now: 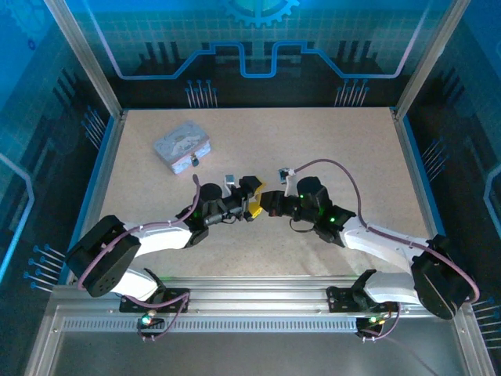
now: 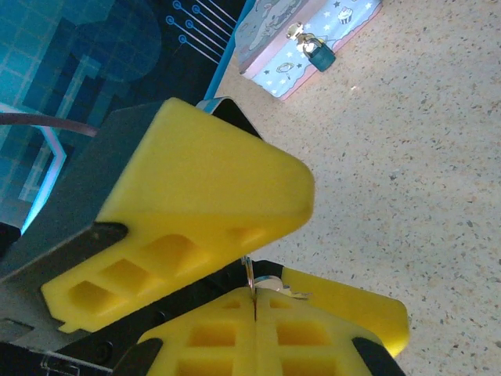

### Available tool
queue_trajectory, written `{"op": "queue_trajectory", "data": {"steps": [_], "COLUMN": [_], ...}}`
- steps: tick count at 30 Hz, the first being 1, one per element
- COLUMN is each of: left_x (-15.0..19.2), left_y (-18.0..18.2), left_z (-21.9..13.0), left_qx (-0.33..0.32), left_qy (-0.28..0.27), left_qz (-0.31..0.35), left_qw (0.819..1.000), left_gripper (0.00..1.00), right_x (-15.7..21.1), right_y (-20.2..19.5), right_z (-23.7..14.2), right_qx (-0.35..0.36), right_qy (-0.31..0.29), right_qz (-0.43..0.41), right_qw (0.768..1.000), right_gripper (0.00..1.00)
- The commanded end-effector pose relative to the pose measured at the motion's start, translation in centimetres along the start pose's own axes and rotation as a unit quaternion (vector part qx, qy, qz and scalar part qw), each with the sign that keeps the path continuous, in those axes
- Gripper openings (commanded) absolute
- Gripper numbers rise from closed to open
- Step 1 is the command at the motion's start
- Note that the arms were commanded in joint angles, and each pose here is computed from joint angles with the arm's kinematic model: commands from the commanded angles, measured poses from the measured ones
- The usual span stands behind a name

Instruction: Unlock the padlock with the key

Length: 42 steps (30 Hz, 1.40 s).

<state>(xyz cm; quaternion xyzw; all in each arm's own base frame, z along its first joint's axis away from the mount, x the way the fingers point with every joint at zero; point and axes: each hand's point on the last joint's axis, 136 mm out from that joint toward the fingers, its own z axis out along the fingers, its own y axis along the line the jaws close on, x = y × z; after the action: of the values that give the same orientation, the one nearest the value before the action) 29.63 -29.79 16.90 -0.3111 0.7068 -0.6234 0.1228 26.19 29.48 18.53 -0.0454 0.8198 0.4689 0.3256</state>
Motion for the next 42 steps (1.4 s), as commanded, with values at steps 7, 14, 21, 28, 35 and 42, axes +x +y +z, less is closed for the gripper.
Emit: {"op": "queue_trajectory", "data": {"steps": [7,14,21,28,35,42], "left_x": [0.0,-0.1,-0.2,-0.4,-0.6,-0.6], "left_y": [-1.4,-1.2,-1.0,-0.9,-0.8,-0.6], "left_z": [-0.2,-0.3,-0.4,-0.6,-0.8,-0.9], "left_qx": [0.037,0.037,0.035,0.032,0.029,0.028], "left_qy": [-0.007,-0.011,-0.015,-0.021,-0.026,-0.029], "left_qz": [-0.005,-0.007,-0.006,-0.004,-0.002,-0.004], "left_qw": [0.999,0.999,0.999,0.999,0.999,0.999], "left_gripper": [0.75,0.65,0.53,0.44,0.36,0.26], "right_x": [0.6,1.1,1.0,0.9,0.9,0.8], "right_y": [0.7,0.0,0.0,0.0,-0.1,-0.1], "right_z": [0.0,-0.7,-1.0,-1.3,-1.3,-1.4], "right_qx": [-0.008,0.004,0.008,0.009,0.010,0.012], "right_qy": [0.010,0.010,0.005,-0.001,-0.002,-0.006], "right_qz": [-0.006,-0.004,-0.007,-0.008,-0.007,-0.006], "right_qw": [1.000,1.000,1.000,1.000,1.000,1.000], "right_gripper": [0.00,0.00,0.00,0.00,0.00,0.00]}}
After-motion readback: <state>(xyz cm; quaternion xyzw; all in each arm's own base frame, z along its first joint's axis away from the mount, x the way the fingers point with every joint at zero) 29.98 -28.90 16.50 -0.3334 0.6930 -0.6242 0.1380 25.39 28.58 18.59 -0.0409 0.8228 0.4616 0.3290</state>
